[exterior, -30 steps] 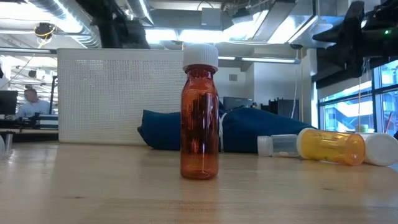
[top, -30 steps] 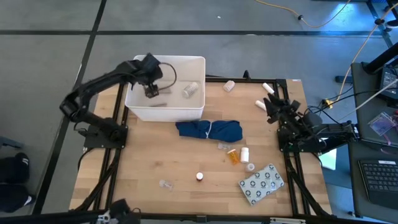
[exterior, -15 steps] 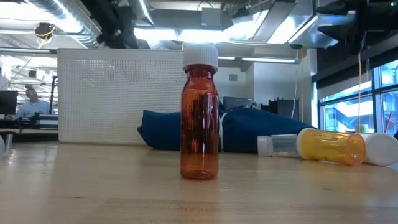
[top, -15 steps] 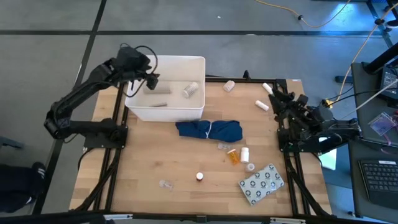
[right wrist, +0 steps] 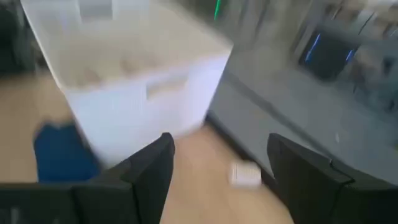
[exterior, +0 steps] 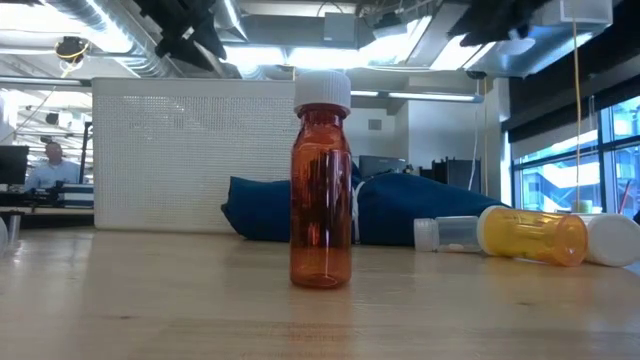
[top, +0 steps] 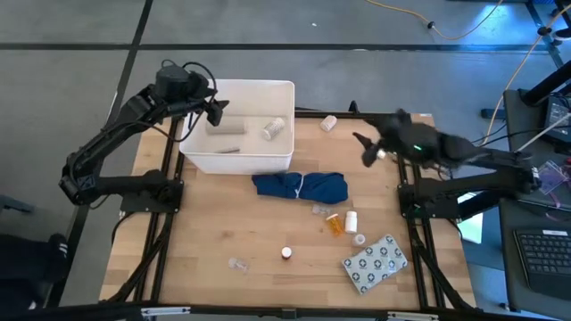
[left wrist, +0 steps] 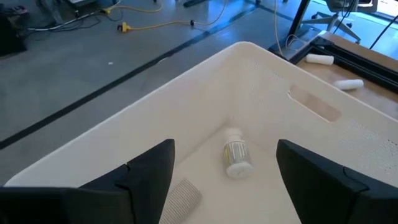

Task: Pick & place medical supplies in basket/bin
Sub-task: Put the white bandage into the white container

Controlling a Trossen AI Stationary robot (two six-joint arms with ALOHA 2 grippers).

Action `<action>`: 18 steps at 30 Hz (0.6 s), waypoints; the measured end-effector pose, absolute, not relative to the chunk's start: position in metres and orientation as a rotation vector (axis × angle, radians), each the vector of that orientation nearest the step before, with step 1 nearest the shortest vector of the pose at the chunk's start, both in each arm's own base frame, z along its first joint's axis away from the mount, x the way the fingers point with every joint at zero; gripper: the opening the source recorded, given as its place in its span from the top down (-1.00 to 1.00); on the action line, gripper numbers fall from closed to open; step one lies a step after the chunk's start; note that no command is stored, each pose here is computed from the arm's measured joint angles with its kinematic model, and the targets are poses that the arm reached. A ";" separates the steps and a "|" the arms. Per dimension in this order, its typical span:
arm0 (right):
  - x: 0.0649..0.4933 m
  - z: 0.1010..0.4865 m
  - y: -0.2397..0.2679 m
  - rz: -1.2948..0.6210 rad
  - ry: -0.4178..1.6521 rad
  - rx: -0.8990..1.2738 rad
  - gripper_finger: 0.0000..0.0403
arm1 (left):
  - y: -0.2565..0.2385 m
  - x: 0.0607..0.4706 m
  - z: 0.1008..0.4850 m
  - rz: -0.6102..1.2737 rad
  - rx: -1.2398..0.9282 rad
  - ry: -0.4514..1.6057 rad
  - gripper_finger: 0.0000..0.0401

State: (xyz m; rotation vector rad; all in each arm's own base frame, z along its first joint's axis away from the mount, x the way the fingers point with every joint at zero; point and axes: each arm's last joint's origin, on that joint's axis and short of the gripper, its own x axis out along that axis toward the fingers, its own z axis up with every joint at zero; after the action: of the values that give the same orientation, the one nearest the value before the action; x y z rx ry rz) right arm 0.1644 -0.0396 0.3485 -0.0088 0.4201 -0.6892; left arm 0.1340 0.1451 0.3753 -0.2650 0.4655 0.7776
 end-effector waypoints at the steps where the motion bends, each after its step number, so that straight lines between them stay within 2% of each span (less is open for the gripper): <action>1: 0.171 0.351 -0.046 -0.668 0.482 -0.001 -0.28 | 0.145 0.134 0.375 0.777 -0.266 0.468 -0.36; 5: 0.197 0.355 -0.078 -0.573 0.672 -0.034 -0.28 | 0.145 0.134 0.374 0.776 -0.270 0.481 -0.36; 9: 0.223 0.344 -0.111 -0.431 0.820 -0.196 -0.28 | 0.144 0.133 0.372 0.776 -0.279 0.500 -0.36; 13: 0.247 0.315 -0.141 -0.333 0.973 -0.383 -0.28 | 0.143 0.132 0.370 0.774 -0.293 0.529 -0.35; 18: 0.266 0.267 -0.174 -0.224 1.164 -0.455 -0.28 | 0.141 0.130 0.365 0.770 -0.317 0.581 -0.37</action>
State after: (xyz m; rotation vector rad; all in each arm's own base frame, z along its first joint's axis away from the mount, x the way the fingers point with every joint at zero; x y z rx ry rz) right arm 0.2659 -0.1737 0.2674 -0.4551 1.1635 -0.2237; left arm 0.1299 0.1406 0.3653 -0.3166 0.5807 0.7704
